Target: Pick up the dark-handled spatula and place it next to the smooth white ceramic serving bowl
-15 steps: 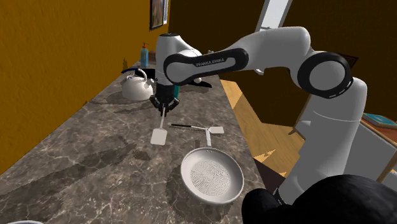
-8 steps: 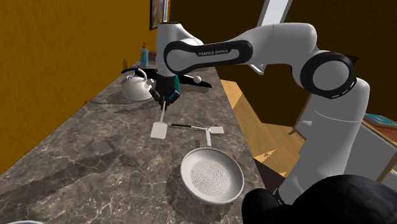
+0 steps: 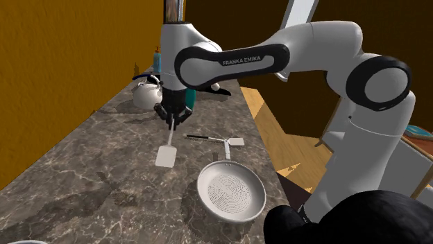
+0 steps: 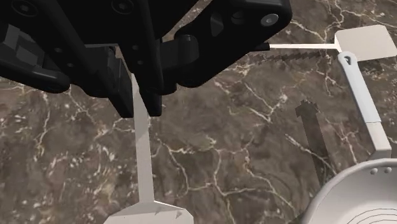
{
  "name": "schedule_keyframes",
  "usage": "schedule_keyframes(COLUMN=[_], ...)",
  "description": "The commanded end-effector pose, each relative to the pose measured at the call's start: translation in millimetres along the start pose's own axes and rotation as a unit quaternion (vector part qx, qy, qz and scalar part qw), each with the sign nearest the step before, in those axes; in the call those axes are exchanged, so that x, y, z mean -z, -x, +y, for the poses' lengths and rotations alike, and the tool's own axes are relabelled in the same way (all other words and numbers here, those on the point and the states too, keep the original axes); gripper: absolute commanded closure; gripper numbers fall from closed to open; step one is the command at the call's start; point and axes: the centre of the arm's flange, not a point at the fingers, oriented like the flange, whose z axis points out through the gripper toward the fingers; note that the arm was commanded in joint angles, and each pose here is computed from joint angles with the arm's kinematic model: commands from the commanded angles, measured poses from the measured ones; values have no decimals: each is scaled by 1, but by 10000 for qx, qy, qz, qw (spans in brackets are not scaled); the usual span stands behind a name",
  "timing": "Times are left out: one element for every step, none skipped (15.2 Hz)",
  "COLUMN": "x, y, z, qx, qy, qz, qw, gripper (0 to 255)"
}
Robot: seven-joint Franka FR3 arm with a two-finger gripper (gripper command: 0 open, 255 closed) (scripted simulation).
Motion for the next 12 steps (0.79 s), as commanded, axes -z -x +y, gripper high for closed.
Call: schedule_keyframes(x=[1, 2, 3, 4, 4, 5, 6, 7, 8, 9, 10, 11], y=[28, 41, 54, 68, 81, 94, 107, 120, 133, 146, 159, 172], z=[-3, -4, -6, -7, -9, -10, -11, -13, -14, -15, -17, -18], qx=[-6, -6, -6, -6, -6, -6, -6, -6, -6, -6, -6, -6], qy=[1, 1, 1, 1, 1, 1, 1, 1, 1, 1, 1, 1], qz=[0, 0, 0, 0, 0, 0, 0, 0, 0, 0, 0, 0], qw=[10000, 10000, 10000, 10000, 10000, 10000, 10000, 10000, 10000, 10000, 10000, 10000], gripper=[255, 255, 255, 255, 255, 255, 255, 255, 255, 255, 255, 255])
